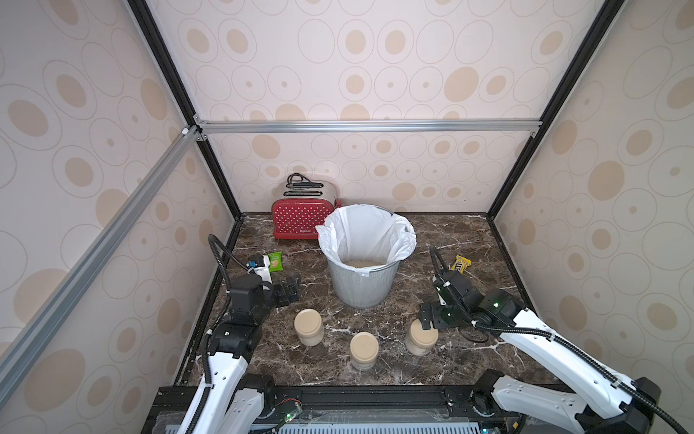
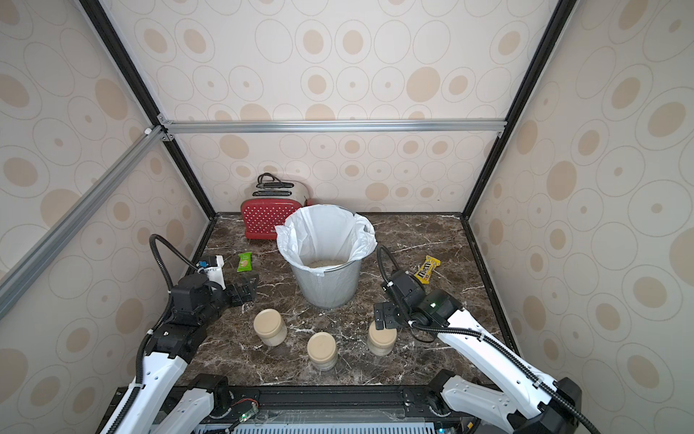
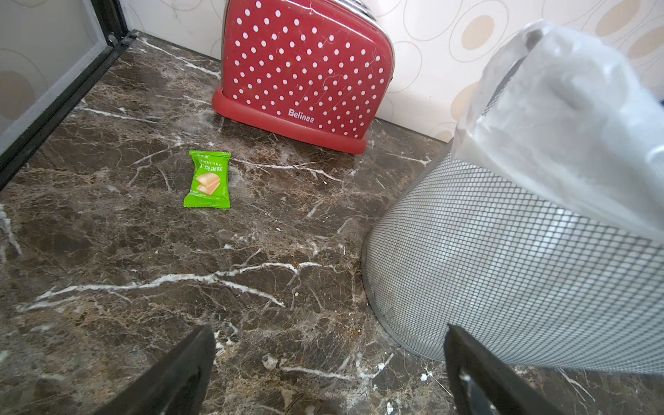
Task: Empty moldy rice from jars
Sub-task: Pick up the jar from the center of the board, then unscrew the lid from the jar.
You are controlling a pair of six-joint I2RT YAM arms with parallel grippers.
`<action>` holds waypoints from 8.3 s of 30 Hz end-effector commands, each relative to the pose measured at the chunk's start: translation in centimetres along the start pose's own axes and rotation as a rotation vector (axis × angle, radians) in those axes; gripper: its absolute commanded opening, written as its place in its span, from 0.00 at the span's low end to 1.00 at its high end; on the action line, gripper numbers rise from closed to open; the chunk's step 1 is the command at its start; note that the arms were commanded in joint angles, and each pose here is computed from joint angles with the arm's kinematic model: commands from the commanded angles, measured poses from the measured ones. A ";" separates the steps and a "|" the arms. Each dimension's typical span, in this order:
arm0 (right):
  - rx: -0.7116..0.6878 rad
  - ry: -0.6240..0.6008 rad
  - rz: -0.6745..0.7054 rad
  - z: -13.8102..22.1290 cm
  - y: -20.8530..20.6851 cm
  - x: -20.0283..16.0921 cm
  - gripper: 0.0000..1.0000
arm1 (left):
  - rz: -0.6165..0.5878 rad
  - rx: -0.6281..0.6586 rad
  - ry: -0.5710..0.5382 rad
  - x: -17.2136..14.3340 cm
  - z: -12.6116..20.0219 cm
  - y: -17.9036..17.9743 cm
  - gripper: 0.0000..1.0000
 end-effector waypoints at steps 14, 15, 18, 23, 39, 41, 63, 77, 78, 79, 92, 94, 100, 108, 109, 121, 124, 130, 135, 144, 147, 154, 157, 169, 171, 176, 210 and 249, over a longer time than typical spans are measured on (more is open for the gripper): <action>0.022 0.130 0.037 -2.3 2.4 -1.2 1.00 | 0.050 -0.043 0.074 -1.1 -0.2 0.0 0.99; 0.031 0.133 0.041 -2.4 2.6 -1.2 1.00 | 0.048 -0.039 0.078 -1.2 -0.1 0.0 0.99; 0.032 0.143 0.047 -2.5 2.7 -1.3 1.00 | 0.052 -0.037 0.075 -1.1 -0.1 0.0 0.99; 0.026 0.173 0.052 -3.0 2.7 -1.7 1.00 | 0.068 -0.042 0.067 -1.0 -0.1 -0.1 0.99; -0.004 0.254 0.053 -5.3 2.9 -3.2 0.99 | 0.099 -0.060 0.083 -1.4 -0.4 0.0 0.99; -0.015 0.257 0.047 -5.7 2.9 -3.4 0.96 | 0.100 -0.062 0.086 -1.4 -0.4 0.0 0.99; -0.077 0.270 0.019 -6.5 2.3 -4.0 0.76 | 0.088 -0.062 0.109 -1.4 -0.9 -0.1 0.99; -0.029 0.172 0.026 -3.5 2.7 -2.0 0.68 | 0.066 -0.070 0.112 -0.8 -0.9 -0.6 0.99; -0.025 0.167 0.030 -3.3 2.7 -1.9 0.68 | 0.065 -0.074 0.111 -0.8 -0.8 -0.6 0.99; -0.018 0.161 0.035 -3.0 2.8 -1.7 0.67 | 0.064 -0.076 0.112 -0.7 -0.8 -0.7 0.99; 0.116 0.029 -0.006 0.6 2.9 0.7 0.64 | -0.128 -0.202 0.141 0.0 0.4 -2.5 0.99; 0.148 0.006 -0.012 1.3 2.9 1.1 0.63 | -0.217 -0.236 0.129 0.0 1.0 -3.4 0.99; 0.273 -0.046 0.013 3.6 3.2 2.4 0.63 | -0.461 -0.434 0.119 -1.4 2.6 -6.0 0.99; 0.424 -0.094 0.084 6.3 4.4 4.0 0.62 | -0.650 -0.631 0.168 -3.2 3.6 -9.1 0.99; 0.448 -0.096 0.091 6.5 4.6 4.1 0.62 | -0.666 -0.648 0.176 -3.4 3.7 -9.4 0.99; 0.632 -0.110 0.156 7.8 6.4 5.4 0.60 | -0.710 -0.811 0.211 -4.5 4.1 -12.1 0.99; 0.667 -0.113 0.167 8.0 6.8 5.7 0.60 | -0.723 -0.859 0.235 -5.2 4.0 -12.9 0.99; 0.723 -0.108 0.213 8.2 8.0 6.2 0.60 | -0.730 -0.957 0.270 -6.8 3.8 -14.5 0.99; 0.769 -0.102 0.257 8.5 9.0 6.4 0.60 | -0.737 -1.006 0.275 -7.3 3.4 -15.8 0.99; 0.898 -0.131 0.303 9.1 10.0 6.6 0.61 | -0.739 -1.077 0.301 -7.6 2.6 -17.3 0.99; 0.941 -0.147 0.323 9.5 10.2 6.7 0.61 | -0.739 -1.096 0.296 -7.6 2.4 -17.7 0.99; 1.016 -0.150 0.369 10.0 10.7 6.8 0.61 | -0.735 -1.116 0.289 -7.4 1.8 -18.7 0.99; 1.028 -0.149 0.377 10.1 10.8 6.7 0.60 | -0.725 -1.122 0.282 -7.5 1.4 -19.0 0.99; 1.035 -0.175 0.391 10.7 10.7 6.8 0.59 | -0.752 -1.129 0.316 -8.1 1.2 -19.1 0.76; 1.032 -0.178 0.390 10.8 10.6 6.8 0.59 | -0.752 -1.129 0.318 -8.1 1.2 -19.1 0.67; 1.014 -0.192 0.388 11.0 10.6 7.0 0.60 | -0.745 -1.115 0.310 -7.8 1.3 -19.2 0.52; 0.781 -0.484 0.172 11.1 7.3 6.2 1.00 | -0.598 -1.083 0.139 -4.5 4.2 -20.3 0.34; 0.850 -0.668 0.435 14.3 8.5 7.9 0.62 | -0.595 -1.302 0.196 -1.8 6.3 -24.6 0.29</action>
Point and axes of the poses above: each gripper's point midway between its finger pads, its own z axis back along the fingers, its own y axis along the line the jaws close on, x = y × z, the point moved 10 cm from there along z, back along the fingers, and after that the axes turned 9 degrees about z, right-handed, at the moved point
